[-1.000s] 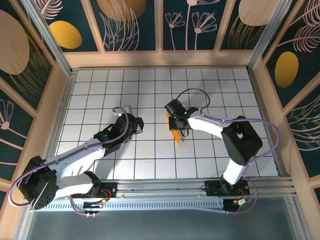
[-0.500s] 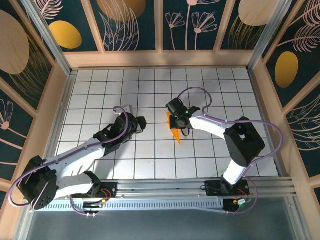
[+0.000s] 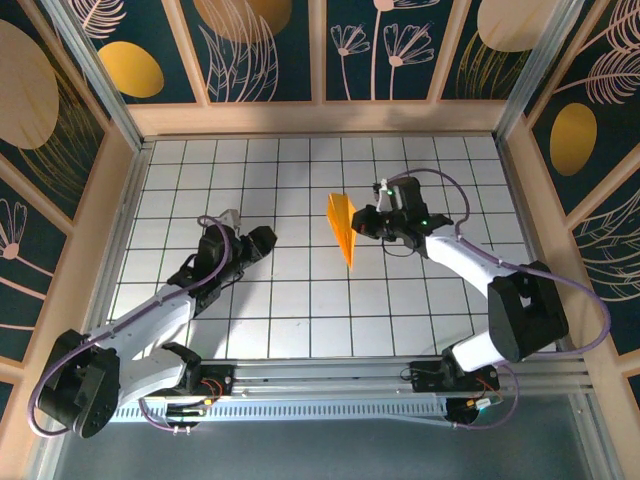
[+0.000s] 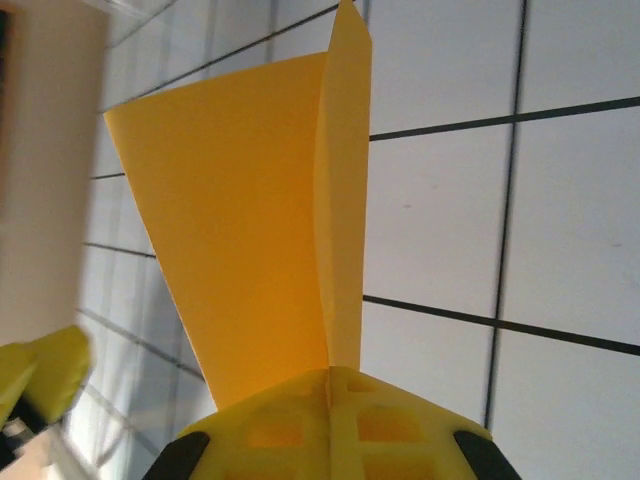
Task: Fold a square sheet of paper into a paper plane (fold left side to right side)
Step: Turn over the paper plane at the center of the table.
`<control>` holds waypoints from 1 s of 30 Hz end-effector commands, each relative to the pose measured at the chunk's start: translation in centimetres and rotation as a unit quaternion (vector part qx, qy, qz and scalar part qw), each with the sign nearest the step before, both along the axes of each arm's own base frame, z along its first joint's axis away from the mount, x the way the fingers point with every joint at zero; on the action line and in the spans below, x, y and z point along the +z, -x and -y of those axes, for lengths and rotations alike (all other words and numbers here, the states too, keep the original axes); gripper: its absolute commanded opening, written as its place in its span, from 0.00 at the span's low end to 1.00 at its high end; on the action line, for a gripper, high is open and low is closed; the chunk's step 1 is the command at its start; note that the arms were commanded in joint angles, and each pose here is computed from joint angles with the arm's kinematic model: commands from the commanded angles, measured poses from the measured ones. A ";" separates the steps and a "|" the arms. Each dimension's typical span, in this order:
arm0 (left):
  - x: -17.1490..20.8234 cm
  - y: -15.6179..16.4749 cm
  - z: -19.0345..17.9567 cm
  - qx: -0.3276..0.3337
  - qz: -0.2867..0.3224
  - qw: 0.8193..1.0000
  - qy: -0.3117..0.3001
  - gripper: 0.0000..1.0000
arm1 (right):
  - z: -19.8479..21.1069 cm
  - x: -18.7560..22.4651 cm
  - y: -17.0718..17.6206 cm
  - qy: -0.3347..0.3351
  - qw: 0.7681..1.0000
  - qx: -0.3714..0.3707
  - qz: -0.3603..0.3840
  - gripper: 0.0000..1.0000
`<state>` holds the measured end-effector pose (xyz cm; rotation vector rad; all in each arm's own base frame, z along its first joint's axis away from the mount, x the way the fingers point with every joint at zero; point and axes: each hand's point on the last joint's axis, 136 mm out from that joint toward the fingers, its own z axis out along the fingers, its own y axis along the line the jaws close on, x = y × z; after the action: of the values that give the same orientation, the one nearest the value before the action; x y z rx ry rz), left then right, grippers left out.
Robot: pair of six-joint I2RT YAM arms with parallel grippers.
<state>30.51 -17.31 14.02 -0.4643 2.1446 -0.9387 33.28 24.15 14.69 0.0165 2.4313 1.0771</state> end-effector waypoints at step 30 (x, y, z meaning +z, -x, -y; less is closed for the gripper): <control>-0.4 1.1 -2.6 0.029 -0.010 1.000 0.000 0.62 | -8.7 -8.2 1.7 -0.160 0.980 0.070 -0.094 0.00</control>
<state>29.39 -15.11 13.42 -0.5374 2.1433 -0.9261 30.66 32.04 5.85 0.0750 2.4851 1.6005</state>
